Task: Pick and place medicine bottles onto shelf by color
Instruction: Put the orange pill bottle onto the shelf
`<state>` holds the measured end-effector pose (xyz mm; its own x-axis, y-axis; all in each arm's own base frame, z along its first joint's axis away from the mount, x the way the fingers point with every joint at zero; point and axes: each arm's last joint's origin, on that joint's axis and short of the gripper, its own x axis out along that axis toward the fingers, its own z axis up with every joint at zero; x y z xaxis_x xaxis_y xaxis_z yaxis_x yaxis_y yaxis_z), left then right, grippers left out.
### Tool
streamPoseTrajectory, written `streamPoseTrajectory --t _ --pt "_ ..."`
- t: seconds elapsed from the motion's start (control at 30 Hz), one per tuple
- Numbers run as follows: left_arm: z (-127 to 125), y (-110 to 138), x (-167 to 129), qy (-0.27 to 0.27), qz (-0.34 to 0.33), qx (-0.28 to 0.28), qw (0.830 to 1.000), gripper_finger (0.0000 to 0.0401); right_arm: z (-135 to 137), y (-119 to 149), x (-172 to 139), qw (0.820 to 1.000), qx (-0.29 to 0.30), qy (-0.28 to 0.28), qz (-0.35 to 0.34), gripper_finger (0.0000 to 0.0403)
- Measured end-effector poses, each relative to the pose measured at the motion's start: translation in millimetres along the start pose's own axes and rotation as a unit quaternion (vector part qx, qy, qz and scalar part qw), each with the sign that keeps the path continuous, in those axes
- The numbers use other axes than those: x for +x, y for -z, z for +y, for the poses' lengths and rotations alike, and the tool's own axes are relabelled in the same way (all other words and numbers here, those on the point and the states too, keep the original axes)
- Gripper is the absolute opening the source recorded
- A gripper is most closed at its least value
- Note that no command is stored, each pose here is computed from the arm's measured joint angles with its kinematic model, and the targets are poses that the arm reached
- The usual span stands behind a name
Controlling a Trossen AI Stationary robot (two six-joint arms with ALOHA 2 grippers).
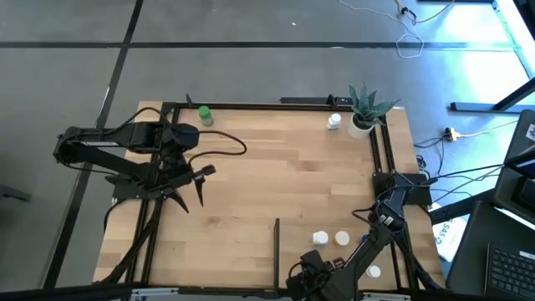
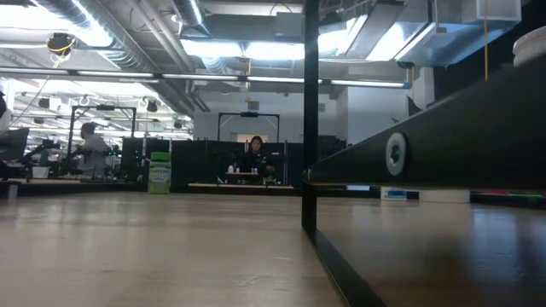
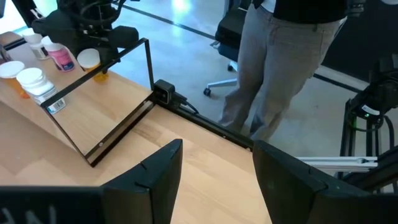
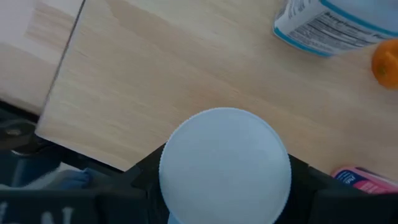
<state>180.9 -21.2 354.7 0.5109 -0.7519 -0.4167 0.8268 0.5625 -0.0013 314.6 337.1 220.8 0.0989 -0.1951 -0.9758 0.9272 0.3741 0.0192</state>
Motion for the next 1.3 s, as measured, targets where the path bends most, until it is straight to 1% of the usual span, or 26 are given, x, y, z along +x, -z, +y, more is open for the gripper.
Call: streamPoseTrajectory --t 0.13,0.23,0.63,0.8,1.1,1.3 --pt "0.0 0.0 0.0 0.000 0.000 0.000 1.000 0.0190 -0.1 0.1 -0.1 1.000 -0.029 0.003 0.008 0.0198" --pt "0.0 0.0 0.0 0.000 0.000 0.000 1.000 0.0190 -0.1 0.1 -0.1 0.999 -0.039 0.003 0.008 0.0198" --pt "0.0 0.0 0.0 0.000 0.000 0.000 1.000 0.0190 -0.8 0.0 2.5 0.999 -0.040 0.009 0.005 0.0198" --pt "0.0 0.0 0.0 0.000 0.000 0.000 1.000 0.0190 -0.2 -1.2 2.6 0.999 -0.052 0.008 0.005 0.0198" --pt "0.0 0.0 0.0 0.000 0.000 0.000 1.000 0.0190 2.4 -6.7 3.9 0.999 -0.045 0.010 0.005 0.0198" --pt "0.0 0.1 0.0 0.000 0.000 0.000 1.000 0.0190 2.9 -8.0 4.2 0.998 -0.069 0.010 0.006 0.0218"
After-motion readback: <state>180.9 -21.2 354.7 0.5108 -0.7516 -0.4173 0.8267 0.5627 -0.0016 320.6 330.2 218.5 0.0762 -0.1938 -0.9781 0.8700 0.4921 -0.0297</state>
